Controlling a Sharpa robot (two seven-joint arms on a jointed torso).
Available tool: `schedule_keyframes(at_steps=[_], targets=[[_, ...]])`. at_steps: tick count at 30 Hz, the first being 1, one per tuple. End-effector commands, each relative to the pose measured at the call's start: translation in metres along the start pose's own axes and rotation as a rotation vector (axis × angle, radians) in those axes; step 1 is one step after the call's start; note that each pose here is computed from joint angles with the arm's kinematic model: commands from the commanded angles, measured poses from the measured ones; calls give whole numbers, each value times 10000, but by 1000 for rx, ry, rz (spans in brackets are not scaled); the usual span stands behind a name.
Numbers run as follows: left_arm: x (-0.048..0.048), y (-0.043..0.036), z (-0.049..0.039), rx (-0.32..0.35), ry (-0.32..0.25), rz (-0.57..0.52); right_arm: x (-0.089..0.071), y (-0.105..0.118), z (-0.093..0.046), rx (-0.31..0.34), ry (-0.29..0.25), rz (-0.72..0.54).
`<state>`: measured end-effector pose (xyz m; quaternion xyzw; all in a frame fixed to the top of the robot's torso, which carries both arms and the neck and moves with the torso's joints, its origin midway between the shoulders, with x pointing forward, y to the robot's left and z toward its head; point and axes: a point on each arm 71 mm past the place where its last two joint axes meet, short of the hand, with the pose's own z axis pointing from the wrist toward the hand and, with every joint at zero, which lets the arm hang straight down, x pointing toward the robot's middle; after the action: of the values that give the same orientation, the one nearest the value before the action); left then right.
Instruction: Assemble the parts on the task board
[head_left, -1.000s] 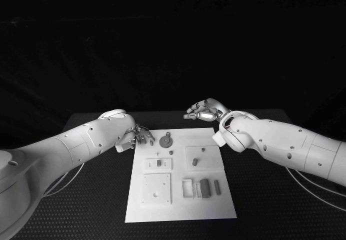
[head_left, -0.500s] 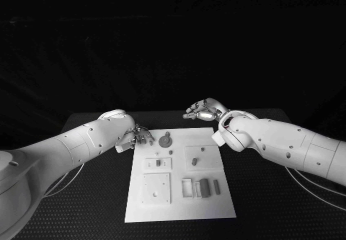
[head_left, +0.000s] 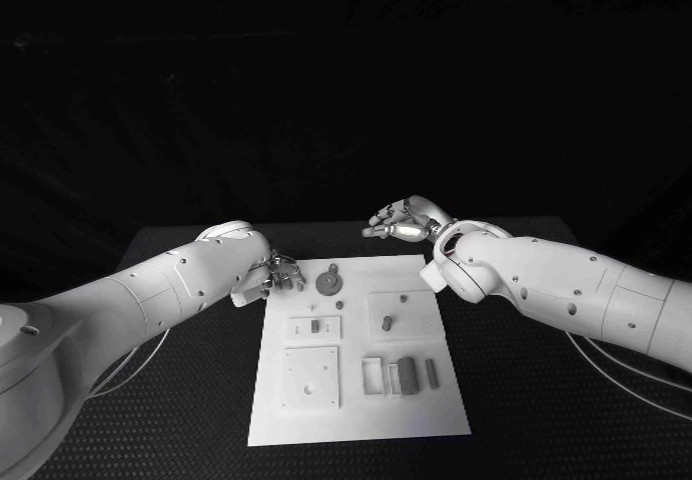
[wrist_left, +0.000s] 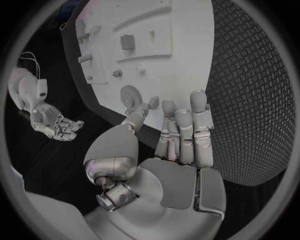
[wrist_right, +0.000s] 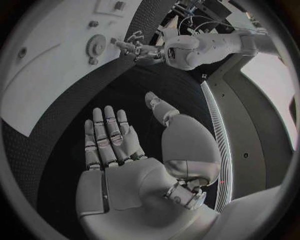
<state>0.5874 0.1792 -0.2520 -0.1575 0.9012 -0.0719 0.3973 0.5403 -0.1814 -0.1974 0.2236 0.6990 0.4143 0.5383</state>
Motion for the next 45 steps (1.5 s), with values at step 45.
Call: schedule_keyframes(at_steps=[45], targets=[[21,-74,-1,33,-3,-9,31,15,24,-4,17,5]])
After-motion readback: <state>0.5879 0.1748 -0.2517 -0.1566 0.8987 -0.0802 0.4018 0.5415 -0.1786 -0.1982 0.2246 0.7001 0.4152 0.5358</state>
